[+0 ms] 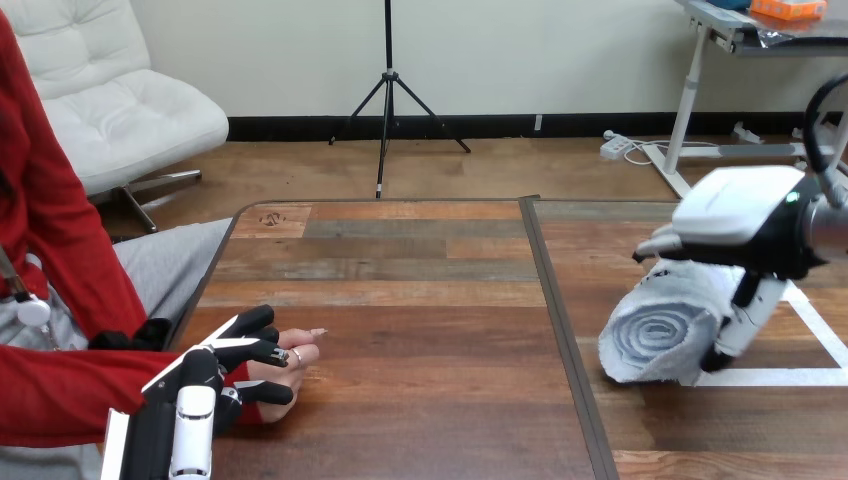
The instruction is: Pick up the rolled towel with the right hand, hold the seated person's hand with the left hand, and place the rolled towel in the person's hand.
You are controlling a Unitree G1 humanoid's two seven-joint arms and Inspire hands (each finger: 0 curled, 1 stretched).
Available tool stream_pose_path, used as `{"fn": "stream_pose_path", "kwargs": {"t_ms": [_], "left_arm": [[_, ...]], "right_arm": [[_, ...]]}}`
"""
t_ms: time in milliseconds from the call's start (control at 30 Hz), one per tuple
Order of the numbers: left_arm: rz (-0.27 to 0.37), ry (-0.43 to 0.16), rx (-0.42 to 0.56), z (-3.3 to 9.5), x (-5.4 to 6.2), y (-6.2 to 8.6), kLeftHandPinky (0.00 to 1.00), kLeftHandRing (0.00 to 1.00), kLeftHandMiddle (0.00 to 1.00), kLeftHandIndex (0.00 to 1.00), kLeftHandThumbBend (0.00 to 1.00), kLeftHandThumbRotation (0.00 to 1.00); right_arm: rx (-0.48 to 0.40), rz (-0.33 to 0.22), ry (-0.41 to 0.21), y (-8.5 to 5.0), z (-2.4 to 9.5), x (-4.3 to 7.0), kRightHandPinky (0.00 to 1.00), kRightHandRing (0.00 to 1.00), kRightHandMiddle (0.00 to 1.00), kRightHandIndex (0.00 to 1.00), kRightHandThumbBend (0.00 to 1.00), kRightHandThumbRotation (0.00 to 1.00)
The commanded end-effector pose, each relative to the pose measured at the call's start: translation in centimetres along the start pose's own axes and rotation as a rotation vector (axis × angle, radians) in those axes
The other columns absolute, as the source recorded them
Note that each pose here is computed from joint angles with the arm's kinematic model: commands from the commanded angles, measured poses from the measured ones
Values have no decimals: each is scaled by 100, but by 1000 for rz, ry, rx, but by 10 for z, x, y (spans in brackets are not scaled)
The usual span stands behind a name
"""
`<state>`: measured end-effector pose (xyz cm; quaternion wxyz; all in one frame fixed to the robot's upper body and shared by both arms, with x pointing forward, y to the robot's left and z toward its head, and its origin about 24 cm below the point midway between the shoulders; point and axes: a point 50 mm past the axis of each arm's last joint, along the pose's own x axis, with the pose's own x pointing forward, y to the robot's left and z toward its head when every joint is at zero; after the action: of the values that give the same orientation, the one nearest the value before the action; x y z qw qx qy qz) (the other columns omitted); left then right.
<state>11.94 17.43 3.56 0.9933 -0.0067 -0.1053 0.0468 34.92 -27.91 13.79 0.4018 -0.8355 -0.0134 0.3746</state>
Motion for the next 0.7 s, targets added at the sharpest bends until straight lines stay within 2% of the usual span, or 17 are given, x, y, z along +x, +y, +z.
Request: {"fn": "stream_pose_path", "kwargs": {"t_ms": [0, 367, 667], "left_arm": [[14, -120, -54, 10, 24, -10, 53, 79, 79, 50, 53, 100], [17, -119, -56, 9, 23, -10, 57, 80, 79, 52, 50, 100], [24, -118, -56, 9, 22, -11, 59, 79, 78, 51, 51, 100]], "right_arm": [[-113, -82, 65, -27, -19, -13, 86, 92, 96, 98, 100, 76], [-180, -68, 62, -13, -15, -7, 90, 96, 99, 100, 100, 66], [-291, -53, 67, 4, -9, 4, 94, 99, 100, 100, 100, 60]]}}
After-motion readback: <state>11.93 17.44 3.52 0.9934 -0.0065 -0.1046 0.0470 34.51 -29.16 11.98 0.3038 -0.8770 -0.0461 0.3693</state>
